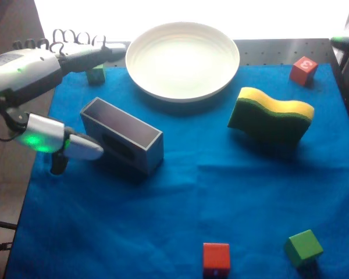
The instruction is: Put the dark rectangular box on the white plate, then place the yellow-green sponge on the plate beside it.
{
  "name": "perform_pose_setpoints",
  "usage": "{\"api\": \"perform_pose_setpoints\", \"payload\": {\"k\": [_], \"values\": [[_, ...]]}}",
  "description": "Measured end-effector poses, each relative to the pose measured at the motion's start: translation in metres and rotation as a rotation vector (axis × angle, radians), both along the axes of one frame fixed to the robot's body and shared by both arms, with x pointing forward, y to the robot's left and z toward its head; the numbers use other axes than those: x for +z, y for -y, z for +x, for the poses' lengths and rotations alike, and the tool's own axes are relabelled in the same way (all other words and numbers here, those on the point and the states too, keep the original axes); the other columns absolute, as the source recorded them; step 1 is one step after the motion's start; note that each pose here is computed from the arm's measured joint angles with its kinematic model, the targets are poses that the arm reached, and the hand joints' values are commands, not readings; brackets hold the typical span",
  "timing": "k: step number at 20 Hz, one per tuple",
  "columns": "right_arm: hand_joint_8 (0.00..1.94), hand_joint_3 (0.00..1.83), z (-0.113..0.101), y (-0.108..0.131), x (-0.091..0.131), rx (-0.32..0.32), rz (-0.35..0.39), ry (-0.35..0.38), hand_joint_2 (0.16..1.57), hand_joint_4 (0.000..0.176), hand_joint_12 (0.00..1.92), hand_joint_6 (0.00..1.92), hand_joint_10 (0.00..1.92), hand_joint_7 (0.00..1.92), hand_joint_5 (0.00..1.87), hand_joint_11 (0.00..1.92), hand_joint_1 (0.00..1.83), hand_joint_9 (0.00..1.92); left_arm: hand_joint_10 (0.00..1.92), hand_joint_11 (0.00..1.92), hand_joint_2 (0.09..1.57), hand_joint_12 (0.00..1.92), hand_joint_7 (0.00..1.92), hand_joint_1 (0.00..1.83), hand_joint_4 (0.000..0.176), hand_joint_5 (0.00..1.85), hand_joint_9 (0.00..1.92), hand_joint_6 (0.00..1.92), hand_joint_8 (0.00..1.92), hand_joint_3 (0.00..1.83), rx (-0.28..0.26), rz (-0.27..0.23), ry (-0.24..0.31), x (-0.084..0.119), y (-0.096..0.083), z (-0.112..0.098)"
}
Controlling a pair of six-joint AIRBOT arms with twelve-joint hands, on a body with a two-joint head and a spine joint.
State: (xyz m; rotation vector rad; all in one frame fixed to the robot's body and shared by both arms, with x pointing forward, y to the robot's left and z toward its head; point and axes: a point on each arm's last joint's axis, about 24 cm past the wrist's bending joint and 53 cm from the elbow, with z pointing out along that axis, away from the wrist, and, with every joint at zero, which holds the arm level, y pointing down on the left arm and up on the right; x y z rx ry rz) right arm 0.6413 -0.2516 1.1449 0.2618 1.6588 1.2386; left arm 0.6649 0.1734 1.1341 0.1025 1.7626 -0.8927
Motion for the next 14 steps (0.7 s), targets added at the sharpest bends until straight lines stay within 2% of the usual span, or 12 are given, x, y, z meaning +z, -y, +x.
{"api": "perform_pose_setpoints", "payload": {"k": [1, 3, 4, 5, 6, 7, 9, 10, 11, 12, 13, 14], "values": [[0.00, 0.00, 0.000, 0.000, -0.001, 0.000, 0.001, -0.002, 0.95, 0.106, 0.17, 0.00, 0.00, 0.10, 0.22, 0.00, 0.69, 0.04, 0.01, 0.00, 0.79, 0.00, 0.13, 0.87, 0.145, 0.16, 0.06, 0.01, 0.01, 0.00, -0.006, 0.010, -0.001, -0.002, 0.001, -0.001], [0.00, 0.00, 0.000, 0.000, -0.001, -0.001, 0.001, -0.002, 0.95, 0.105, 0.07, 0.00, 0.00, 0.07, 0.22, 0.01, 0.74, 0.01, 0.01, 0.02, 0.76, 0.01, 0.14, 0.86, 0.145, 0.14, 0.07, 0.00, 0.01, 0.00, -0.005, 0.023, -0.007, -0.004, 0.000, 0.000], [0.01, 0.00, 0.000, 0.000, -0.001, -0.001, 0.001, -0.002, 0.95, 0.100, 0.07, 0.01, 0.01, 0.08, 0.23, 0.02, 0.75, 0.02, 0.02, 0.05, 0.76, 0.02, 0.16, 0.85, 0.125, 0.15, 0.09, 0.00, 0.01, 0.00, -0.005, 0.031, -0.002, -0.002, 0.000, 0.003], [0.01, 0.00, 0.000, 0.000, -0.001, -0.001, 0.001, -0.002, 0.95, 0.099, 0.07, 0.01, 0.01, 0.10, 0.23, 0.03, 0.75, 0.03, 0.00, 0.01, 0.75, 0.19, 0.17, 0.82, 0.120, 0.15, 0.13, 0.00, 0.02, 0.00, -0.010, 0.031, 0.004, 0.003, 0.002, 0.009], [0.01, 0.00, 0.000, 0.000, -0.001, -0.001, 0.000, -0.003, 0.94, 0.107, 0.07, 0.01, 0.01, 0.11, 0.23, 0.04, 0.74, 0.03, 0.01, 0.00, 0.76, 0.29, 0.21, 0.87, 0.075, 0.16, 0.16, 0.00, 0.02, 0.01, -0.022, 0.032, 0.004, 0.005, 0.006, 0.013], [0.01, 0.00, 0.000, 0.000, -0.001, -0.001, 0.000, -0.003, 0.94, 0.104, 0.07, 0.00, 0.01, 0.11, 0.23, 0.03, 0.72, 0.03, 0.01, 0.00, 0.77, 0.37, 0.23, 0.88, 0.053, 0.17, 0.18, 0.00, 0.01, 0.01, -0.045, 0.022, -0.005, 0.007, 0.014, 0.017], [0.02, 0.00, 0.000, -0.001, -0.002, 0.000, -0.001, -0.004, 0.94, 0.088, 0.08, 0.01, 0.02, 0.14, 0.24, 0.05, 0.77, 0.07, 0.01, 0.00, 0.80, 0.55, 0.26, 0.83, 0.096, 0.20, 0.21, 0.00, 0.01, 0.01, -0.102, 0.030, -0.030, 0.000, 0.035, 0.020], [0.01, 0.00, 0.000, -0.001, -0.002, 0.001, -0.003, -0.005, 0.95, 0.081, 0.08, 0.00, 0.01, 0.13, 0.23, 0.06, 0.78, 0.06, 0.01, 0.00, 0.82, 0.59, 0.27, 0.83, 0.073, 0.21, 0.24, 0.00, 0.00, 0.01, -0.127, 0.061, -0.040, -0.007, 0.044, 0.020], [0.01, 0.00, 0.000, -0.001, -0.003, 0.001, -0.003, -0.006, 0.95, 0.078, 0.09, 0.00, 0.01, 0.13, 0.23, 0.07, 0.77, 0.06, 0.01, 0.00, 0.81, 0.57, 0.25, 0.85, 0.078, 0.19, 0.24, 0.00, 0.00, 0.00, -0.150, 0.098, -0.042, -0.011, 0.053, 0.019], [0.01, 0.00, 0.000, -0.001, -0.003, 0.001, -0.004, -0.007, 0.94, 0.075, 0.10, 0.00, 0.01, 0.13, 0.23, 0.08, 0.78, 0.06, 0.01, 0.00, 0.78, 0.63, 0.26, 0.88, 0.122, 0.19, 0.25, 0.00, 0.00, 0.00, -0.169, 0.126, -0.026, -0.010, 0.058, 0.018], [0.01, 0.00, 0.000, 0.000, -0.003, 0.000, -0.004, -0.007, 0.95, 0.074, 0.09, 0.00, 0.01, 0.13, 0.23, 0.08, 0.78, 0.06, 0.00, 0.00, 0.77, 0.79, 0.28, 0.89, 0.111, 0.21, 0.30, 0.00, 0.00, 0.00, -0.183, 0.141, -0.018, -0.007, 0.062, 0.018], [0.01, 0.00, 0.000, 0.000, -0.003, 0.000, -0.004, -0.007, 0.94, 0.070, 0.10, 0.00, 0.01, 0.14, 0.24, 0.09, 0.75, 0.07, 0.00, 0.00, 0.77, 0.76, 0.31, 0.89, 0.103, 0.25, 0.31, 0.01, 0.01, 0.00, -0.189, 0.150, -0.017, -0.005, 0.062, 0.019]]}}
